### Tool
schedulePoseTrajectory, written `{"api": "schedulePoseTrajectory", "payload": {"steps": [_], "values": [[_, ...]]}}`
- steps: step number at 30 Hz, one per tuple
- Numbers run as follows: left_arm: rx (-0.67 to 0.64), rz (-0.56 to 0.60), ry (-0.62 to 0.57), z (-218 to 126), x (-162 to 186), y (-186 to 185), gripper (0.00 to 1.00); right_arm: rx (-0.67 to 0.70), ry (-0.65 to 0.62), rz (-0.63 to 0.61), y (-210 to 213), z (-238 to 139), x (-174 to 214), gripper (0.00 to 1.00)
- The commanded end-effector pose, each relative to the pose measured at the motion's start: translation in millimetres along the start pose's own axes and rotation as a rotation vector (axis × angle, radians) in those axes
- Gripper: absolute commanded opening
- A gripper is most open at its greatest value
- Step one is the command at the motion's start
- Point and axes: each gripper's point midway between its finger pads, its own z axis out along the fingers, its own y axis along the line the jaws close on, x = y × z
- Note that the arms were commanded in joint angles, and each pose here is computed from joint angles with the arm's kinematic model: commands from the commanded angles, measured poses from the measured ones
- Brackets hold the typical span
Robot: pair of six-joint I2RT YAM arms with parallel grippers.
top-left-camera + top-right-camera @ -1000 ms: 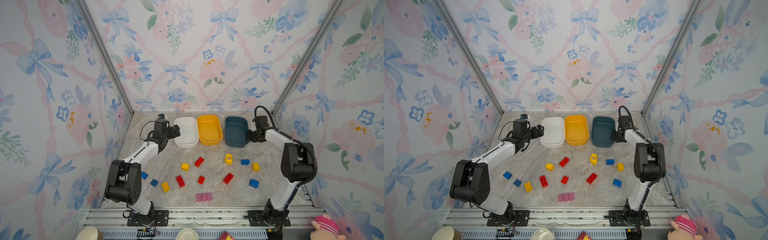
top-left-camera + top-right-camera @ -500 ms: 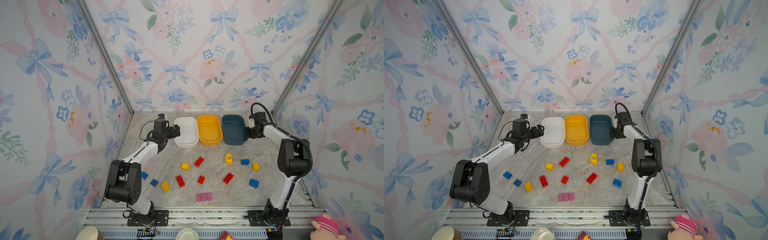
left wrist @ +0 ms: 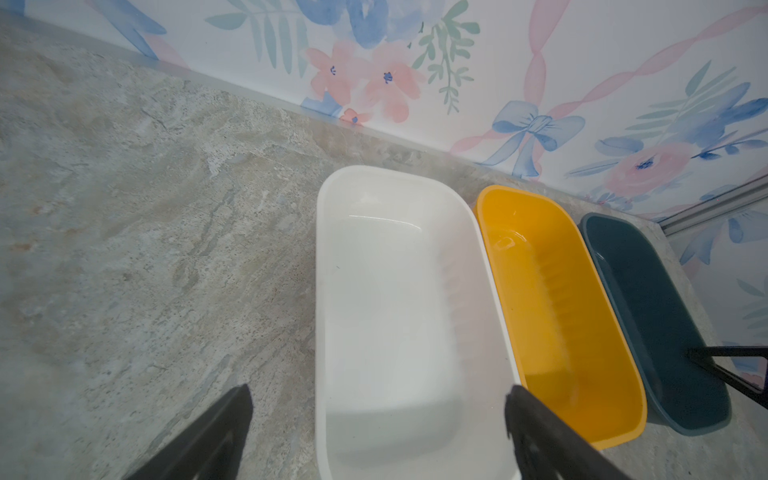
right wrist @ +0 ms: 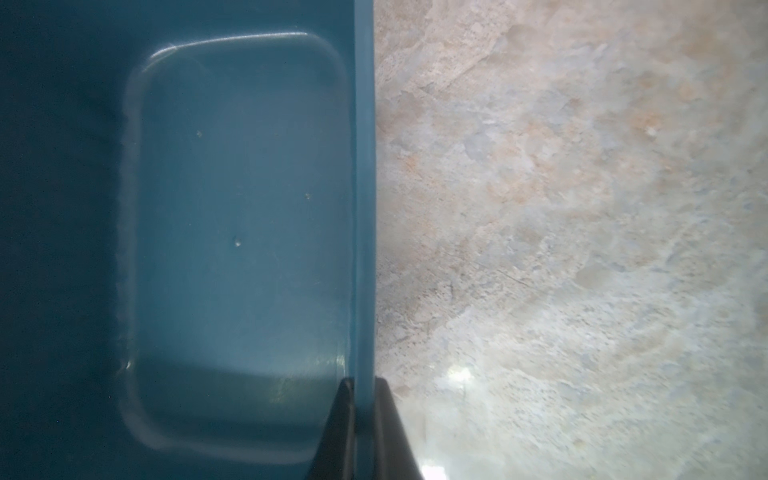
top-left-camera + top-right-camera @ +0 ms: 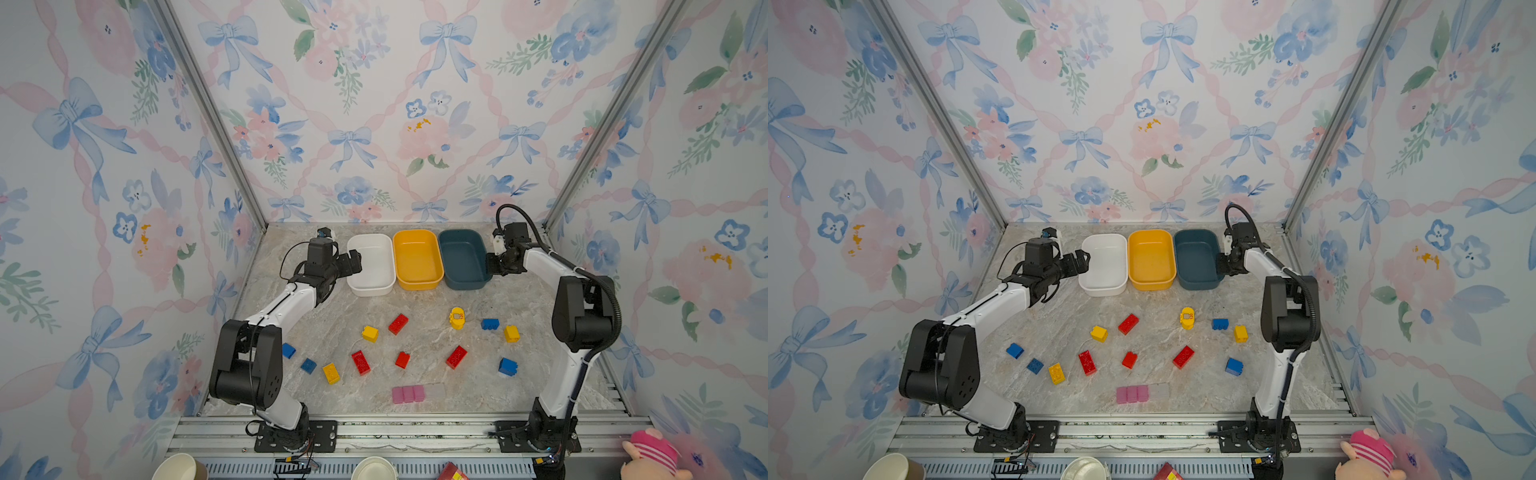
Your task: Sort the legos into containers by color
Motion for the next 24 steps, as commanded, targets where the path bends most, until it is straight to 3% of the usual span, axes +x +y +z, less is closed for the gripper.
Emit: {"api": "schedulePoseTrajectory", "payload": {"steps": [1,5,13,24], "values": [[0.022,0.013,-0.025,0,-9,-4,0.97,-0.031,0.071,-0.032,15,13,15,0.06],[0.021,0.016,-0.024,-1,-9,-3,0.97,-0.031,0.071,-0.035,16,11,14,0.12],[0.026,0.017,-0.03,-3,-11,-5,0.98,-0.031,0.018,-0.005,12,-8,5,0.48],[0.038,0.006,-0.046,-10,-12,-7,0.98,-0.059,-0.033,0.05,18,-59,4,0.69]]}}
